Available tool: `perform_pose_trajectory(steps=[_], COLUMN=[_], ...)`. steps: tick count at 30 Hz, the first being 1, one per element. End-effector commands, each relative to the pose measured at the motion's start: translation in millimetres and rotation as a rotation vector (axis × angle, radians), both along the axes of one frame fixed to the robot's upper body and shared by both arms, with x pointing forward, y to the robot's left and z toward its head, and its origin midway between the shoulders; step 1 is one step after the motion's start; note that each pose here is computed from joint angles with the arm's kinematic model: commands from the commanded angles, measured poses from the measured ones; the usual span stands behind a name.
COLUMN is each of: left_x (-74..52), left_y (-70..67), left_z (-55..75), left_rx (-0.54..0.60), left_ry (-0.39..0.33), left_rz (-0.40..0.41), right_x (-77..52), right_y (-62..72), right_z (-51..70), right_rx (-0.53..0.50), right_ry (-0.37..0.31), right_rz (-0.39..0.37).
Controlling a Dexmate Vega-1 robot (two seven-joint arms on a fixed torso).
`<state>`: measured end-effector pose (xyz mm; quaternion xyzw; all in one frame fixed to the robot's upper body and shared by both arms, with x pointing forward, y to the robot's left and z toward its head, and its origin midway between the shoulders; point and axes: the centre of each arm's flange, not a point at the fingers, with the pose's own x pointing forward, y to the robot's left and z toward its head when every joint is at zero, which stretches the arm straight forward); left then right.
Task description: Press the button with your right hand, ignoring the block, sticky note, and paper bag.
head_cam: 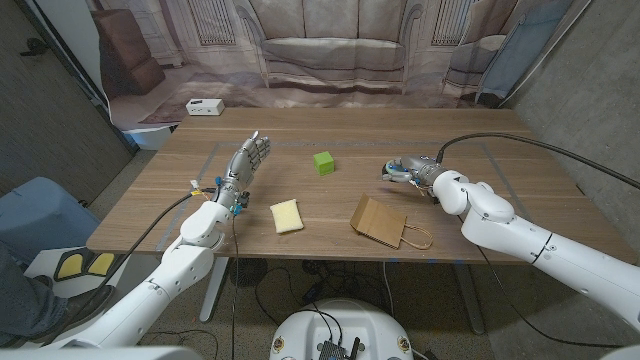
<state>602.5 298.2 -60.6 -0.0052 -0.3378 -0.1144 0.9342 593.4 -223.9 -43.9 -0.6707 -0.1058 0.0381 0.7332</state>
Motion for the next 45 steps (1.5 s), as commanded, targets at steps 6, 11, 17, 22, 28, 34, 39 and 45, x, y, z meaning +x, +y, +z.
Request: perform_pose_trajectory(steps=[6,11,17,22,28,34,39,45], left_x=[-2.1,-2.3,-1.6,-1.2,-1.3,-1.9,-1.3,0.2], left_y=[0.3,0.3,0.3,0.8,0.9,2.1,2.5,2.5], left_z=[-0.6,-1.4,-3.0,-3.6,-3.9,-5.4,-5.2,-2.8], left_rx=[0.003,0.002,0.0,-0.004,-0.007,-0.011,-0.007,-0.005], left_ry=[0.001,0.004,0.007,0.008,0.005,0.007,0.009,0.008], left_rz=[0.0,0.001,0.001,0.003,0.003,0.006,0.004,0.0], right_x=[0.8,4.2,6.4,3.3,-3.3,-6.3,-8.5,-13.3], right_y=[3.0,2.1,2.1,2.5,3.9,5.5,7.1,7.2], right_z=[-2.4,-4.7,-6.3,-1.6,5.3,9.2,12.7,17.8], right_rx=[-0.012,-0.015,-0.021,-0.022,-0.032,-0.036,-0.036,-0.033], right_ry=[0.005,0.018,0.023,0.004,-0.019,-0.034,-0.045,-0.067], right_rz=[0.002,-0.002,-0.006,0.001,0.013,0.018,0.022,0.02])
